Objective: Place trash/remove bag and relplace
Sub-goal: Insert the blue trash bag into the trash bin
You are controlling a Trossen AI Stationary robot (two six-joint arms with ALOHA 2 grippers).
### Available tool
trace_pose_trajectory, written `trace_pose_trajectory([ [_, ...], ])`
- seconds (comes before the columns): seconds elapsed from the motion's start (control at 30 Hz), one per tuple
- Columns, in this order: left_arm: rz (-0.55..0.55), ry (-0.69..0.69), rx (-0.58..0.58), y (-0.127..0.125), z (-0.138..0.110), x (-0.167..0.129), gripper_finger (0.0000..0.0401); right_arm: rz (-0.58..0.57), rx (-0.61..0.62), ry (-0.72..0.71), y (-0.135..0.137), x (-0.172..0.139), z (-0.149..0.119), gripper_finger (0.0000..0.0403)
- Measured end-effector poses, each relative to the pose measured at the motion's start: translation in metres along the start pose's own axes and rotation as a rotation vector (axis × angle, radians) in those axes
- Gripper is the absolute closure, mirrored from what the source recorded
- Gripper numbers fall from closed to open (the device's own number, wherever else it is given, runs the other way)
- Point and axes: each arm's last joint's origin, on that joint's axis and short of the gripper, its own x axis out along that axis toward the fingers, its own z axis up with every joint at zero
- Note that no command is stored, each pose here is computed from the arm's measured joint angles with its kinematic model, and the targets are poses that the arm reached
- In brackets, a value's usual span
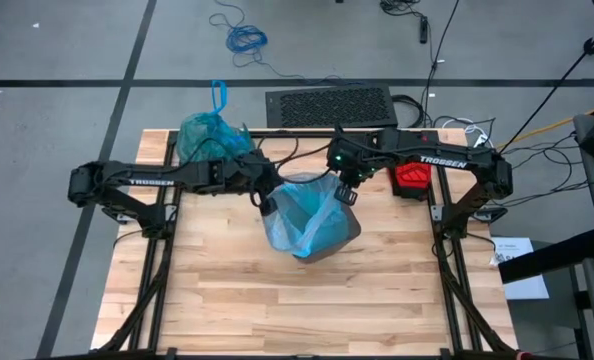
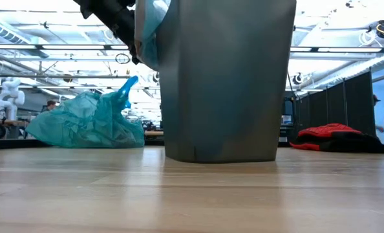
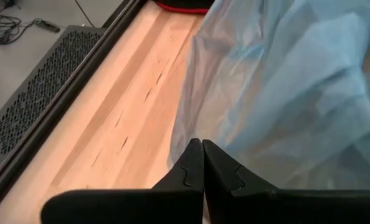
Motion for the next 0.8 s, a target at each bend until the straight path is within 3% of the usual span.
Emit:
trace_pose_trajectory([
  [0.37,0.004,0.007,-0.002,0.000,-0.004,0.002,0.0401,-0.025,0.031,-0.018,0.003,0.010,-0.034,0.0403],
  [0.53,0.004,0.002,-0.005,0.000,-0.003,0.002,0.0401,-0.102,0.004,-0.111,0.006,-0.018,-0.048,0.0403],
  [0.8,0.005,0.004,-0.018,0.000,-0.003,0.002,0.0401,-0.012,-0.067,-0.272,0.018,-0.069,-0.078,0.0367],
])
